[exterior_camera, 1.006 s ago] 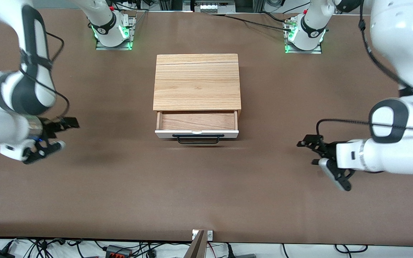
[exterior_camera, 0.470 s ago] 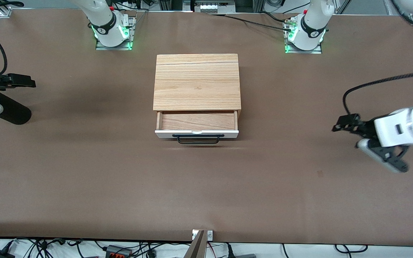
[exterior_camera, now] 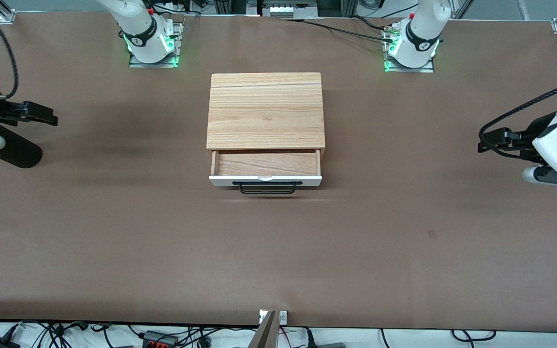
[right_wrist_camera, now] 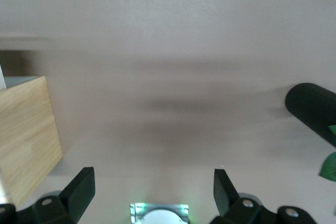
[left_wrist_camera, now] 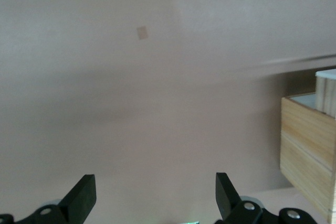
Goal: Pull top drawer with both arms simultaneously
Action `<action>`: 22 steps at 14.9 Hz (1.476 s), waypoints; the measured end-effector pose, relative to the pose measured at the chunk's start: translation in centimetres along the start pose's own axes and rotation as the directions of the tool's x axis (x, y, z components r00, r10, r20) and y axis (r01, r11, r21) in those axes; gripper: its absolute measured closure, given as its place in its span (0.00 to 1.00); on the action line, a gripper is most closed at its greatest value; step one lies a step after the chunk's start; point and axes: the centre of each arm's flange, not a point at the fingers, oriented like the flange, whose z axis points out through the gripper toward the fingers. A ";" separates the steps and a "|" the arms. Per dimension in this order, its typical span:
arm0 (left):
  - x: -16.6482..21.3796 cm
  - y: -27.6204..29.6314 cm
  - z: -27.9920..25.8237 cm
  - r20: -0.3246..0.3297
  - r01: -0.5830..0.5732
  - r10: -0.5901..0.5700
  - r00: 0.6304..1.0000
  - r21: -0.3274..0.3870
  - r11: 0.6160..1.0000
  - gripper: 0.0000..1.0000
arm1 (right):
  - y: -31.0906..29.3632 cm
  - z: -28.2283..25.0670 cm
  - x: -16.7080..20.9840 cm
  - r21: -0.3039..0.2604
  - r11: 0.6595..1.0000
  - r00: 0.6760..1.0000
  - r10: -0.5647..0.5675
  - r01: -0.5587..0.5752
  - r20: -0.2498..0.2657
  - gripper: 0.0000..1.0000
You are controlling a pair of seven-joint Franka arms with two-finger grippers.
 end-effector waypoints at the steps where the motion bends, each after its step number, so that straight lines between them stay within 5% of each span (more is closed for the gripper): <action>1: -0.6 0.1 0.2 -0.009 0.005 -0.005 1.000 0.003 1.000 0.00 | 0.1 0.4 -0.8 0.004 1.000 1.000 0.006 -0.006 -0.008 0.00; 7: -7.7 0.0 3.4 -0.111 0.022 -0.021 0.994 0.009 1.000 0.00 | 4.5 -1.7 -2.6 0.037 0.994 0.988 0.106 -0.102 -0.108 0.00; 22: -9.4 2.6 3.2 -0.120 0.002 0.004 0.993 0.049 0.999 0.00 | 0.7 -2.9 -3.0 -0.007 0.998 0.992 0.063 -0.064 -0.107 0.00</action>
